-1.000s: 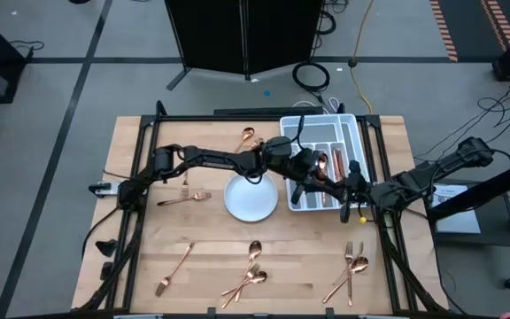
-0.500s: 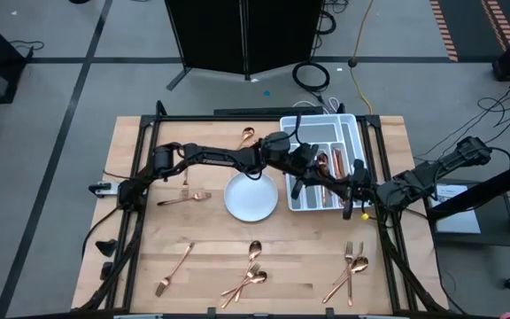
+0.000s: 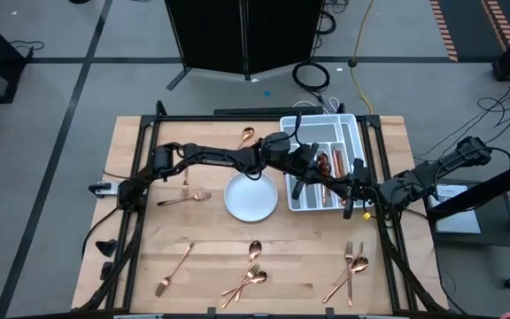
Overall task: Sort silverware
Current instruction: Put the spoon in the silverware tray
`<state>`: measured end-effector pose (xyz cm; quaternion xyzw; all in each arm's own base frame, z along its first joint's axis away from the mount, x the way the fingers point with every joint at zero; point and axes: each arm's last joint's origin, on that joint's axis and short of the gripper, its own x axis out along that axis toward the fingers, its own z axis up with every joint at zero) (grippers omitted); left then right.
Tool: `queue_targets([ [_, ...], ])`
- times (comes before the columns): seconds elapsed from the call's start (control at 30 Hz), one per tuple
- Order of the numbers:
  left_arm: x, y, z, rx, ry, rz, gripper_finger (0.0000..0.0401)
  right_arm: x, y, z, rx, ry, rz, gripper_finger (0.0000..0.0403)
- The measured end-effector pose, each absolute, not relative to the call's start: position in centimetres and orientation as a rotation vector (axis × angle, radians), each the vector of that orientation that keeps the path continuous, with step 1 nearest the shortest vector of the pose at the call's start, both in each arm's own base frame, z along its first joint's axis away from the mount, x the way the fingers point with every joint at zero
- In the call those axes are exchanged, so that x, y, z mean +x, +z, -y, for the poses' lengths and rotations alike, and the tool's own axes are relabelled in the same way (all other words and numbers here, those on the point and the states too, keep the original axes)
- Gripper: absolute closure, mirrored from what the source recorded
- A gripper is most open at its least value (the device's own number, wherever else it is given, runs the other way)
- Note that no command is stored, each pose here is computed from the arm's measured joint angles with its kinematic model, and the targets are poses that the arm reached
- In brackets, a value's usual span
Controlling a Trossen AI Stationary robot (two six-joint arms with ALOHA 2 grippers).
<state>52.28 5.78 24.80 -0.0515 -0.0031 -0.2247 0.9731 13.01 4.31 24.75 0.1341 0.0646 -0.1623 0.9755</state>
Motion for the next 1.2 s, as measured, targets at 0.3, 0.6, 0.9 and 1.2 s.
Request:
queue_targets([
  [0.3, 52.2, 24.9, -6.2, -0.142, -0.426, -0.009, 0.04, 13.0, 24.7, -4.3, 0.112, -0.314, -0.162, 0.0339],
  [0.6, 51.1, 26.0, -7.6, -0.183, -0.163, -0.151, 0.0401, 11.8, 24.2, -3.7, 0.012, -0.326, -0.281, 0.0219],
  [0.9, 50.5, 26.5, -7.9, -0.399, 0.353, -0.15, 0.0401, 11.6, 22.9, -3.0, -0.056, -0.637, -0.328, 0.0206],
  [1.2, 50.9, 26.9, -5.9, -0.49, 0.464, -0.036, 0.0401, 13.7, 21.4, -3.9, -0.185, -0.757, -0.345, 0.0213],
])
